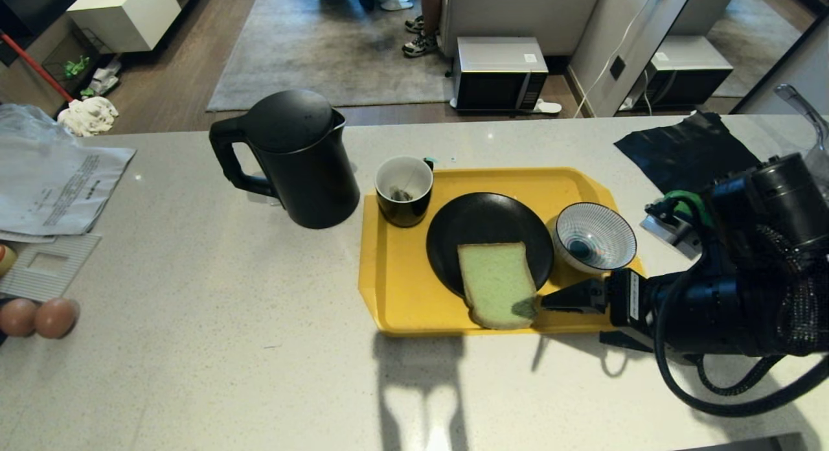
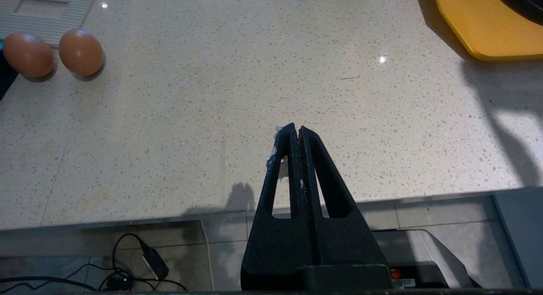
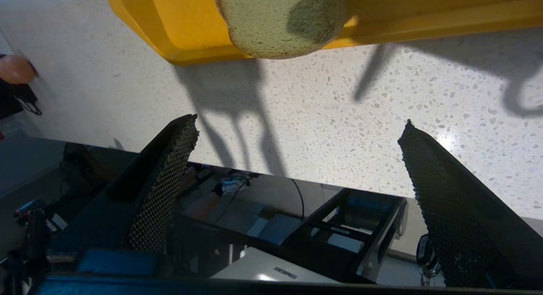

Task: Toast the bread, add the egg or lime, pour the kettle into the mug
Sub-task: Pick up the bread slice

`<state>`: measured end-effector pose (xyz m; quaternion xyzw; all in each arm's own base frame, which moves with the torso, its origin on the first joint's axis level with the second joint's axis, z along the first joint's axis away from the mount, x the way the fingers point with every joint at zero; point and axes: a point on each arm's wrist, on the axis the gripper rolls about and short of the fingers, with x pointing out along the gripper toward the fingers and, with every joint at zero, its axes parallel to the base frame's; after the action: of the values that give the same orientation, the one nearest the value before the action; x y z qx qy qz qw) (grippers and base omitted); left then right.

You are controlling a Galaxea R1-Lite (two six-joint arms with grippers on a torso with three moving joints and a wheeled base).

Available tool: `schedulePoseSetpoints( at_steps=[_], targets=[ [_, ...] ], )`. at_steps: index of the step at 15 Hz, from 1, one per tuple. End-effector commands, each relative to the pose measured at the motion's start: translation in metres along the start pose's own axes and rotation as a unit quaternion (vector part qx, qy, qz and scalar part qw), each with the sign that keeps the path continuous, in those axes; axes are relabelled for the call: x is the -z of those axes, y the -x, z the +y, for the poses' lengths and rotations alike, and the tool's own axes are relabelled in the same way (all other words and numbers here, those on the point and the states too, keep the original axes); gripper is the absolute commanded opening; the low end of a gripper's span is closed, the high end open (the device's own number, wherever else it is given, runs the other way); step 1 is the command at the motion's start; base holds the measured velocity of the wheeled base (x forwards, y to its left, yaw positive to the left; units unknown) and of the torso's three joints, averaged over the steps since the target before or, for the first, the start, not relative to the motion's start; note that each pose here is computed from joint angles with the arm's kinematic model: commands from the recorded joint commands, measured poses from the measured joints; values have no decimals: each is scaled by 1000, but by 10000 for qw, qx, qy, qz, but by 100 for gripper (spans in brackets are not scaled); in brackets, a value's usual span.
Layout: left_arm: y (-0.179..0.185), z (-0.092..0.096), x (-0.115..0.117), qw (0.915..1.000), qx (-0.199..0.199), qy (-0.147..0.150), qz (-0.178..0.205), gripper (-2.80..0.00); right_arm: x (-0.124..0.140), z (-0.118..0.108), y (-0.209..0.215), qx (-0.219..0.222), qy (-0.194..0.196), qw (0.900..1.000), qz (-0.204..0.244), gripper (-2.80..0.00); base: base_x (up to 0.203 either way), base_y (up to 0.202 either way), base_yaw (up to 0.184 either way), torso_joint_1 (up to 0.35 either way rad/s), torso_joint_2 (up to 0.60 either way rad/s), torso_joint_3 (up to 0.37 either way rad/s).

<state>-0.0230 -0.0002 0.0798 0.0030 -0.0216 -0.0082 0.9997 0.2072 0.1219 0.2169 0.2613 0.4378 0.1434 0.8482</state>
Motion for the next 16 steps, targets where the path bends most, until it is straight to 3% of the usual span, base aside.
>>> schedulePoseSetpoints(
  at_steps=[1, 3, 5, 9, 14, 16],
  targets=[
    [-1, 0, 5, 10000, 2, -1, 70, -280, -1, -1, -12, 48, -19, 10000, 34, 0, 0, 0, 0, 0, 0, 0],
    [-1, 0, 5, 10000, 2, -1, 70, -280, -1, -1, -13, 13, 249, 9996, -157, 0, 0, 0, 0, 0, 0, 0],
    [-1, 0, 5, 10000, 2, -1, 70, -280, 6, -1, -14, 13, 412, 9991, -72, 0, 0, 0, 0, 0, 0, 0],
    [-1, 0, 5, 10000, 2, -1, 70, -280, 8, -4, -21, 39, 323, 9995, 61, 0, 0, 0, 0, 0, 0, 0],
    [-1, 0, 5, 10000, 2, -1, 70, -280, 4, 4, -34, -407, 269, 9988, 100, 0, 0, 0, 0, 0, 0, 0],
    [-1, 0, 5, 10000, 2, -1, 70, -280, 4, 4, -42, -372, 260, 9988, 190, 0, 0, 0, 0, 0, 0, 0]
  ],
)
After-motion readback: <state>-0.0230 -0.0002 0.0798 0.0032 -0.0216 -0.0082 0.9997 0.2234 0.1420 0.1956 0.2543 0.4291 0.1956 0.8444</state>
